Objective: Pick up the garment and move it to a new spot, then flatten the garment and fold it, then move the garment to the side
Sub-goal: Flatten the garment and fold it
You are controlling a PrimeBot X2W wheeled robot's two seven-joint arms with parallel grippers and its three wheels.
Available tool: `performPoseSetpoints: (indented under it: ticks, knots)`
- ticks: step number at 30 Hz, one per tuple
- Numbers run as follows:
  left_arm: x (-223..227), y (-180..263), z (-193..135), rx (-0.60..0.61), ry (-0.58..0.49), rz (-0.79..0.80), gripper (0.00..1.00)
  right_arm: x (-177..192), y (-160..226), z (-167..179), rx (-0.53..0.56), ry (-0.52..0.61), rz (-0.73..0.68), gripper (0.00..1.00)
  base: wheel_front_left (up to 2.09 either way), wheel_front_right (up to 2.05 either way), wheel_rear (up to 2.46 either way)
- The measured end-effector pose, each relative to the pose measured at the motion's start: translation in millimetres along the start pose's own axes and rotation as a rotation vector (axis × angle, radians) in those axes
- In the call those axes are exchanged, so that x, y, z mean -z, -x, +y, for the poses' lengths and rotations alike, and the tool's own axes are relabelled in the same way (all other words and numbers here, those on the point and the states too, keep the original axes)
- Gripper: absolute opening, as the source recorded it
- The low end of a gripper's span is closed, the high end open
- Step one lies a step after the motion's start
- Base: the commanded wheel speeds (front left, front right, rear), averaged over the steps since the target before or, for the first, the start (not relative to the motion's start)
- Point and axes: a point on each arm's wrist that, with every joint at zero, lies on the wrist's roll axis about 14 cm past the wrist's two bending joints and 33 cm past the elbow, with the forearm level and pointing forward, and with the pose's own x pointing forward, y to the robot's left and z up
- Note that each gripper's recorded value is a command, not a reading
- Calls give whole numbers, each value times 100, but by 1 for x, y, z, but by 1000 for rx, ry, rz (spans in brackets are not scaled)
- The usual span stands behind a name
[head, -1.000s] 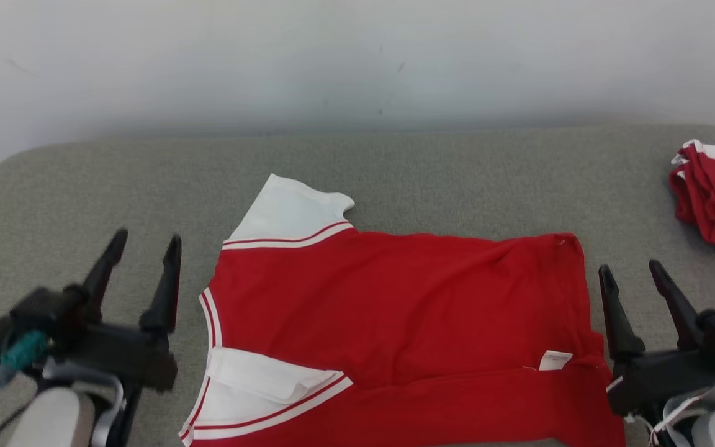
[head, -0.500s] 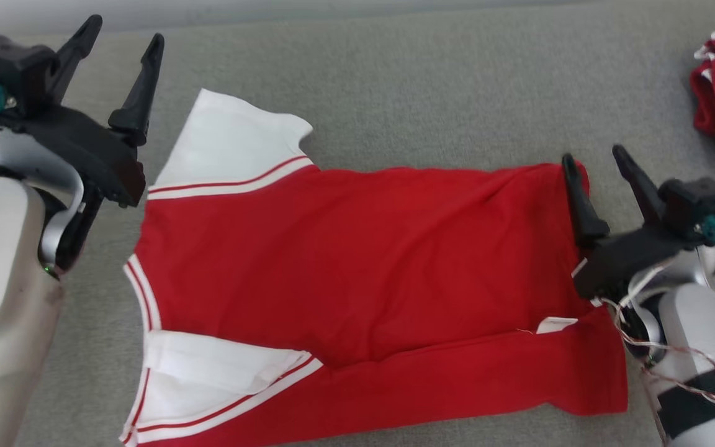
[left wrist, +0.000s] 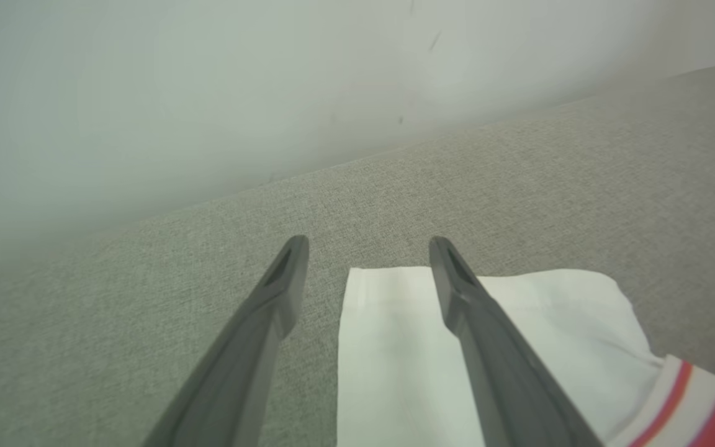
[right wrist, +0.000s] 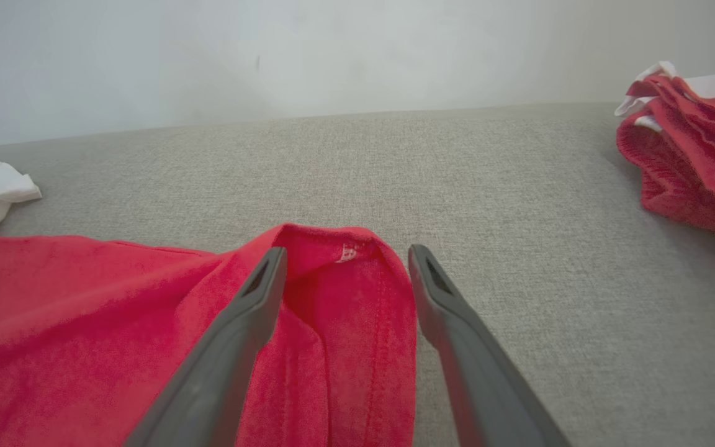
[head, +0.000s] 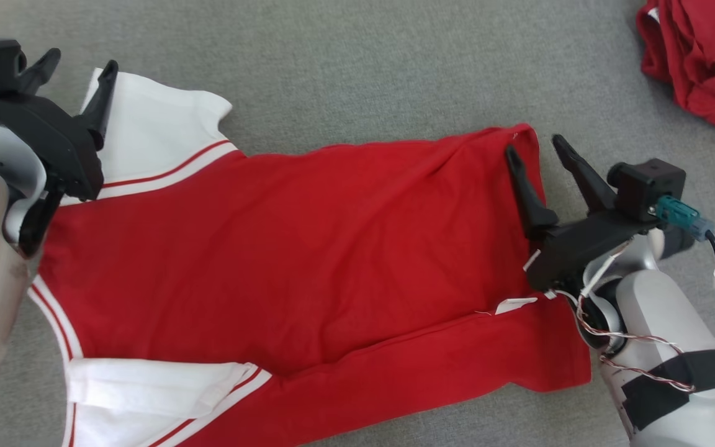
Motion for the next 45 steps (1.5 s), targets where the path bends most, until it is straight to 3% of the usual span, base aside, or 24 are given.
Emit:
performPoseSetpoints:
  ticks: [15, 31, 36, 38, 39, 40, 41, 42, 45]
  knots:
    - [32, -29, 6, 4, -12, 105, 100, -17, -6, 34, -94, -88, -66, 100, 0, 0, 0]
    - [52, -29, 12, 0, 18, 194, 100, 10, -26, 41, -83, -152, 18, 100, 0, 0, 0]
    - [53, -25, 13, -2, 26, 202, 100, 8, -34, 23, -21, -186, 6, 100, 0, 0, 0]
    - [54, -23, 13, -5, 38, 204, 80, 10, -36, 20, -7, -196, 9, 100, 0, 0, 0]
    - [55, -23, 14, -6, 41, 206, 41, 12, -38, 21, -7, -200, 19, 93, 0, 0, 0]
    - [55, -22, 15, -8, 43, 207, 26, 13, -39, 22, -9, -203, 23, 45, 0, 0, 0]
    - [56, -21, 16, -9, 43, 208, 0, 13, -40, 24, -12, -205, 24, 13, 0, 0, 0]
    - [55, -21, 16, -10, 51, 202, 0, 13, -41, 25, -16, -206, 25, 0, 0, 0, 0]
    - [52, -19, 15, -8, 63, 183, 0, 13, -41, 28, -20, -211, 17, 0, 0, 0, 0]
